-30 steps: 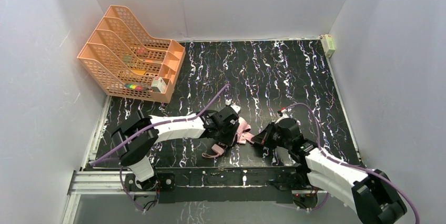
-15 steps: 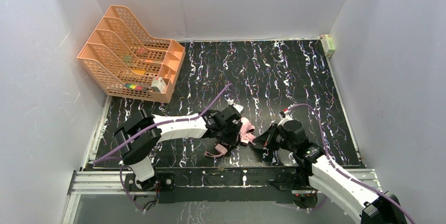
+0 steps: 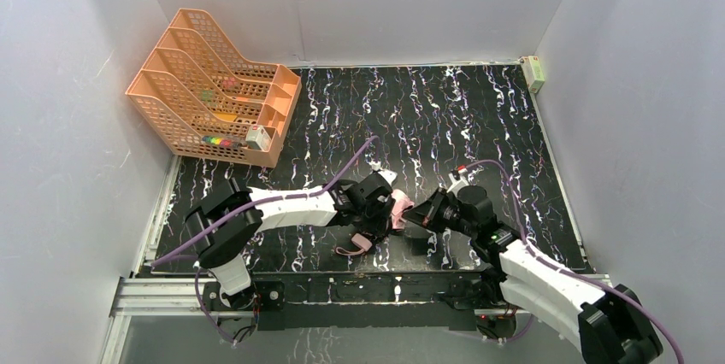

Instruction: Put away the umbrella

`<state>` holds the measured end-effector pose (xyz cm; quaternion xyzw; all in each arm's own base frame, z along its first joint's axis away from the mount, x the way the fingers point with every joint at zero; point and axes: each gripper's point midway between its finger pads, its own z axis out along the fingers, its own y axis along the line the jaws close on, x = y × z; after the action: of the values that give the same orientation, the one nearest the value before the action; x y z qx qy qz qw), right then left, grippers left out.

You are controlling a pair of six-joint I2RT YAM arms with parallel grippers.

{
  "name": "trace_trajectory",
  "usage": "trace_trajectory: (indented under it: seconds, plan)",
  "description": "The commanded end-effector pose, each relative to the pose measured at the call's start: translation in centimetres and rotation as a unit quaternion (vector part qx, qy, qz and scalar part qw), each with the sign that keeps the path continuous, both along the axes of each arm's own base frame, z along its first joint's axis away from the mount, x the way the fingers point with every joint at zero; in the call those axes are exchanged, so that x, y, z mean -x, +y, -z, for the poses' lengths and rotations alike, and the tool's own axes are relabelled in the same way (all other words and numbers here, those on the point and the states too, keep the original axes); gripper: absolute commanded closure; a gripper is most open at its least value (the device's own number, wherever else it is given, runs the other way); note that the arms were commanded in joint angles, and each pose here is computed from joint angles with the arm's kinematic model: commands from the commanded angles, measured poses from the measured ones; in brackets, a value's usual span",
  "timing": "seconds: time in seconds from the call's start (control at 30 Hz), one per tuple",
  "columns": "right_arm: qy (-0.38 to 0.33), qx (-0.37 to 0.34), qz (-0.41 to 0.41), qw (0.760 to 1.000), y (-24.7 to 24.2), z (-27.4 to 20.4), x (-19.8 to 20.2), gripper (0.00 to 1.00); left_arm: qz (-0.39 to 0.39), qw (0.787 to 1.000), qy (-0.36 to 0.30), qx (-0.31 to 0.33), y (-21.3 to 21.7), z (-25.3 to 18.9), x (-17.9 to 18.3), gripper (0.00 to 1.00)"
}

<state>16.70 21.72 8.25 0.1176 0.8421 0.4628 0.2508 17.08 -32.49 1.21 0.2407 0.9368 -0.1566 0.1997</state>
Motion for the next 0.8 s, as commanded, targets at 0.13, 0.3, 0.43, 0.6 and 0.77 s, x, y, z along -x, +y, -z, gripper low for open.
trace_trajectory:
  seconds: [0.13, 0.3, 0.43, 0.6, 0.77]
  plan:
    - [-0.109, -0.147, -0.012, 0.983, 3.4, -10.5, -3.1, 1.00, 0.018, 0.972, 0.075, -0.221, 10.2, 8.9, 5.3, 1.00]
    - [-0.109, -0.158, -0.006, 0.981, 3.9, -10.9, -3.9, 1.00, 0.031, 0.971, 0.077, -0.224, 9.9, 9.3, 5.9, 1.00]
    - [-0.106, -0.166, 0.011, 0.980, 3.8, -11.2, -4.5, 1.00, 0.040, 0.970, 0.078, -0.226, 9.8, 9.6, 6.3, 1.00]
    - [-0.099, -0.167, 0.020, 0.981, 3.9, -11.0, -5.0, 1.00, 0.052, 0.970, 0.076, -0.227, 9.3, 9.8, 6.5, 1.00]
    - [-0.086, -0.164, 0.043, 0.982, 3.6, -10.3, -5.7, 1.00, 0.066, 0.969, 0.071, -0.225, 8.6, 9.8, 6.7, 1.00]
